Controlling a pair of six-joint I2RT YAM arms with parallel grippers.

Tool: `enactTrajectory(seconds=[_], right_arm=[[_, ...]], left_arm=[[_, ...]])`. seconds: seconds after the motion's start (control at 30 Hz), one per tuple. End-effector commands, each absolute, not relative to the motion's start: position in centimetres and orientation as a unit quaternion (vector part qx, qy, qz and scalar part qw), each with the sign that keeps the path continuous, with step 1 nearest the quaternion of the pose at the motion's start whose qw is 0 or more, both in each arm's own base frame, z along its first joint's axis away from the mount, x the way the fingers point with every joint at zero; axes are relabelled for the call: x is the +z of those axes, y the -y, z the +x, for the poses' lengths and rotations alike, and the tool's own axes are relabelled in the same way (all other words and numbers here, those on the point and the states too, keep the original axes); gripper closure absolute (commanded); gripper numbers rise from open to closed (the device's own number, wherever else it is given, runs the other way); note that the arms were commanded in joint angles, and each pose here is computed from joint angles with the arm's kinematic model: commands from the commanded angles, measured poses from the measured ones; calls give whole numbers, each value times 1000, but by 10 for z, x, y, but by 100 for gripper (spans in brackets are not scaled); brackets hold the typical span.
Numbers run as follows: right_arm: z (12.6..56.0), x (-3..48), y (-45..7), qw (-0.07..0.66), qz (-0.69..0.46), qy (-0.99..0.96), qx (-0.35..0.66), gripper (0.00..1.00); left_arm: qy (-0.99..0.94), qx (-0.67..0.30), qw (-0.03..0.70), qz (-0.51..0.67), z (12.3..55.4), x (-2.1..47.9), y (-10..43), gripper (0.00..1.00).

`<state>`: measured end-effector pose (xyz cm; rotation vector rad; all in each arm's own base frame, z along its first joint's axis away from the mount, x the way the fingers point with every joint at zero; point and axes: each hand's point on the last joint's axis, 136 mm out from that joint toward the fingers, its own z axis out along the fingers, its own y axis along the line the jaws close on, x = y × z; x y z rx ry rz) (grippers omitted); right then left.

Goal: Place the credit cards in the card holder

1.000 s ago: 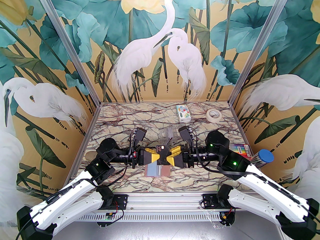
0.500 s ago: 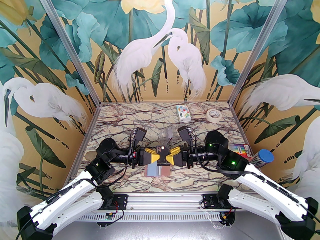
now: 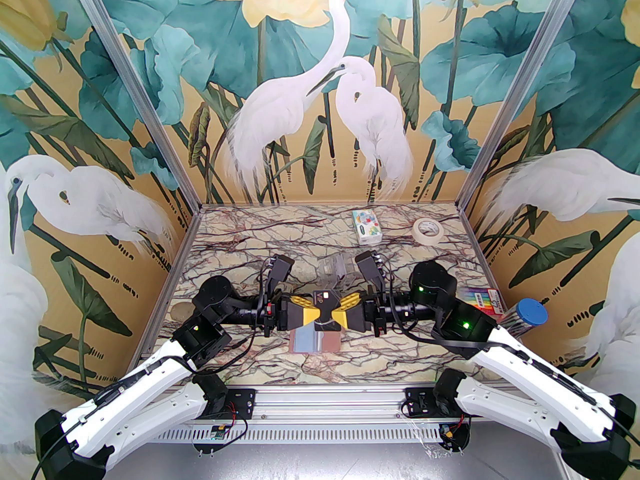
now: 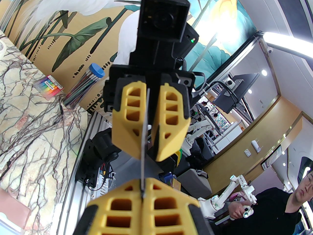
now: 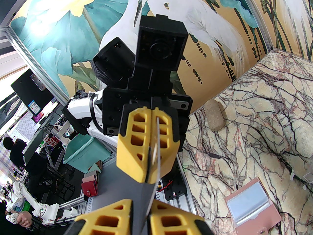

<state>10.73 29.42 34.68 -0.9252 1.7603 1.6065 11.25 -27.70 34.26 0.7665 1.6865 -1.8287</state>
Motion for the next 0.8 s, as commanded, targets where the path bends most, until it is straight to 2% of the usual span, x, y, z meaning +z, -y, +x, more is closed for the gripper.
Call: enactTrajectory(seconds=[0.0, 0.23, 0.3, 0.33, 0.4, 0.47, 0.5, 0.57, 0.77], right_arm=[[106, 350, -295, 291, -351, -648, 610, 89], [107, 347, -296, 291, -349, -652, 607, 100], [109, 345, -296, 289, -344, -658, 605, 100], [110, 344, -296, 287, -341, -661, 603, 100], [112, 340, -296, 286, -336, -668, 599, 100], [117, 334, -295, 289, -323, -681, 590, 100], [121, 331, -295, 291, -315, -688, 585, 100], [128, 322, -294, 287, -296, -707, 575, 100], [154, 276, -291, 253, -218, -777, 534, 100]], left_arm=[[-629, -680, 252, 282, 111, 337, 279, 100], [-631, -679, 251, 279, 113, 336, 280, 100], [-637, -674, 258, 272, 116, 334, 279, 100], [-641, -670, 265, 266, 119, 333, 279, 92], [-656, -655, 279, 250, 126, 329, 277, 66], [-680, -629, 299, 229, 138, 322, 273, 49], [-699, -609, 309, 211, 146, 315, 270, 44], [-736, -569, 324, 168, 164, 299, 260, 38], [-793, -526, 305, 38, 202, 250, 218, 37]])
